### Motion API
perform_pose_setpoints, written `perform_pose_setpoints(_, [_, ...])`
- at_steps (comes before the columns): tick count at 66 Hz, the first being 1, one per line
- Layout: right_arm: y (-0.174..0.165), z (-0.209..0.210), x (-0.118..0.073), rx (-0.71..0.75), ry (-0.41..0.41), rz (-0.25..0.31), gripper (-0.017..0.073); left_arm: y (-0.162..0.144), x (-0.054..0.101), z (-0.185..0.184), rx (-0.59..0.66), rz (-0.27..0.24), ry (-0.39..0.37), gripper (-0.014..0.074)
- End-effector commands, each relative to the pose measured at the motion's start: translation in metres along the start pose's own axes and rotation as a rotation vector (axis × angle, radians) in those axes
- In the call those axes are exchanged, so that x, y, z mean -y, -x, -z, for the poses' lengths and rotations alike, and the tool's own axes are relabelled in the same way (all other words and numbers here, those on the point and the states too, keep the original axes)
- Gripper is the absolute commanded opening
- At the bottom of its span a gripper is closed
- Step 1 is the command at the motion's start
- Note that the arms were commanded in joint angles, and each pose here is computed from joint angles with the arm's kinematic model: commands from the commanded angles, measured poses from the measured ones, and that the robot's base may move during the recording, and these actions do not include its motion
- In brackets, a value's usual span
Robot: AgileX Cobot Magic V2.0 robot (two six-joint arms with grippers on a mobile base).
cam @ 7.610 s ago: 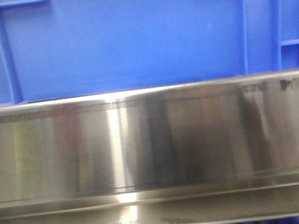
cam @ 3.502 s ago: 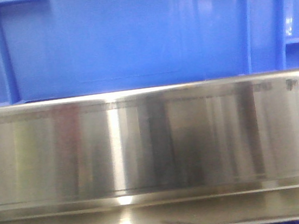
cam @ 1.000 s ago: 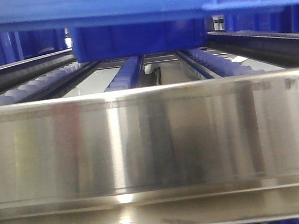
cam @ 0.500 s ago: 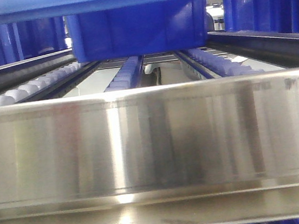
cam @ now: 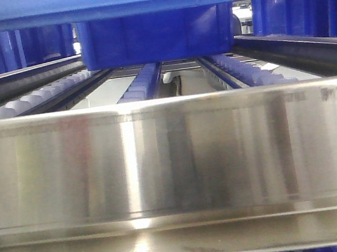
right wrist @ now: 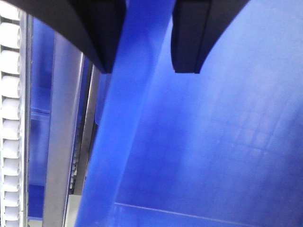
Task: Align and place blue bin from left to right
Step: 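Lift the blue bin with both grippers up off the upper rack shelf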
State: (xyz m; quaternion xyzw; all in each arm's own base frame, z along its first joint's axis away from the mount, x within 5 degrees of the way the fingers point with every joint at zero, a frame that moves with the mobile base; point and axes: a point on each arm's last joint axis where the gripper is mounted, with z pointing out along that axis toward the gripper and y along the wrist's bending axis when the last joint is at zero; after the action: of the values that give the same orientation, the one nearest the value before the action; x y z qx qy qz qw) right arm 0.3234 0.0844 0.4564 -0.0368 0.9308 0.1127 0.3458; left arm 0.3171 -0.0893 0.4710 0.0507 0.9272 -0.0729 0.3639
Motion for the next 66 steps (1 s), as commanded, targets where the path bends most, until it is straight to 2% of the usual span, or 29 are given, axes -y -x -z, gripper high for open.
perform_pose_setpoints(1, [0.0097, 0.0101, 0.0055, 0.11, -0.036, 0.003, -0.007, 0.0059, 0.0051, 0.0207, 0.106, 0.004, -0.052, -0.0111])
perform_pose_setpoints(38, [0.0188, 0.0115, 0.0038, 0.212, -0.019, 0.006, -0.007, 0.0059, 0.0052, 0.0207, 0.106, 0.004, -0.053, -0.0111])
perform_pose_setpoints(66, [0.0188, 0.0115, 0.0038, 0.212, -0.019, 0.006, -0.007, 0.0077, 0.0054, 0.0209, 0.126, 0.005, -0.056, -0.0111])
